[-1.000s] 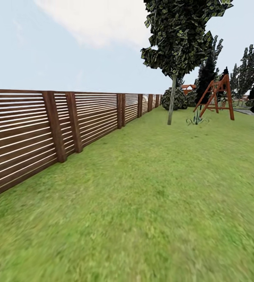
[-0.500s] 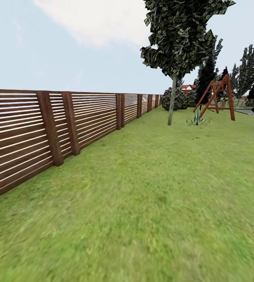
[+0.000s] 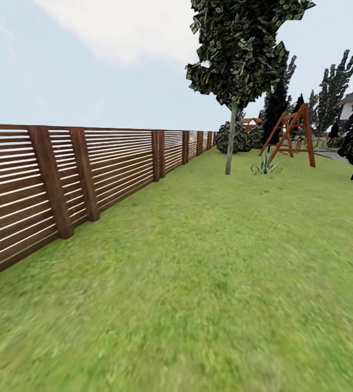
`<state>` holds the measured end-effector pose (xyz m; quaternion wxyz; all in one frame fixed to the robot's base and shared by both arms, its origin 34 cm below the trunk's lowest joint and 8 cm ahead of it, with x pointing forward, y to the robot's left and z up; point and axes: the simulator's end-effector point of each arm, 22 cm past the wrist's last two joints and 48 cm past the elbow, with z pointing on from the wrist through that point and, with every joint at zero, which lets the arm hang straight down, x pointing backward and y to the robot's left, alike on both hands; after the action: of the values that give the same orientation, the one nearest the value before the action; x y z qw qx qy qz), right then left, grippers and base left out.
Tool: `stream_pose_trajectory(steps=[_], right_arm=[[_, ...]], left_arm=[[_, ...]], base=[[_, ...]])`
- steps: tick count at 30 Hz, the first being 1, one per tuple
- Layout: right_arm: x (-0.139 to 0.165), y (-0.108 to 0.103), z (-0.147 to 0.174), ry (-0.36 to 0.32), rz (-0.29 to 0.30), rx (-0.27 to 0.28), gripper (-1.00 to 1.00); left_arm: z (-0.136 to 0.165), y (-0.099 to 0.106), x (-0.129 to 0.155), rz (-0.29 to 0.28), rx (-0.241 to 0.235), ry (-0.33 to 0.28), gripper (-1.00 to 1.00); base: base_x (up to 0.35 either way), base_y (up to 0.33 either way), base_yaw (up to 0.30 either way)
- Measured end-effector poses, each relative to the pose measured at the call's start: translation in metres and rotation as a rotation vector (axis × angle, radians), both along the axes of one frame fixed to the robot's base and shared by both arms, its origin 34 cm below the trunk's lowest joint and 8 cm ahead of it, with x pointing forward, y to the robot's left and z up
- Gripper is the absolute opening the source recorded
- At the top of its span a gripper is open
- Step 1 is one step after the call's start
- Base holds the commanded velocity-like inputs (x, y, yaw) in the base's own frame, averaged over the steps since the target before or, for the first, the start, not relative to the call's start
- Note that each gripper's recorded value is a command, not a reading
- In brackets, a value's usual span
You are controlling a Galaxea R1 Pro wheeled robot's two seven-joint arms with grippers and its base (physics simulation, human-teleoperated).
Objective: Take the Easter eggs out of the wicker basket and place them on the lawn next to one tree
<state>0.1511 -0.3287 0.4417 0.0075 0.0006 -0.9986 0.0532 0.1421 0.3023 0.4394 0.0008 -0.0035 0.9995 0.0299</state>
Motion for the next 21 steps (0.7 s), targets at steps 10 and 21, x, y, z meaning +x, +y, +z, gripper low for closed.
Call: stream_pose_trajectory(steps=[10, 21], right_arm=[[-0.0001, 0.0000, 0.0000, 0.001, 0.000, 0.000, 1.00], [-0.0002, -0.0002, 0.0000, 0.001, -0.002, -0.001, 1.00]], left_arm=[[0.0000, -0.0002, 0.0002, 0.000, 0.000, 0.000, 1.00], [0.0000, -0.0006, 0.0004, 0.000, -0.001, -0.001, 1.00]], base=[[0.343, 0.000, -0.105], [0.343, 0.000, -0.001]])
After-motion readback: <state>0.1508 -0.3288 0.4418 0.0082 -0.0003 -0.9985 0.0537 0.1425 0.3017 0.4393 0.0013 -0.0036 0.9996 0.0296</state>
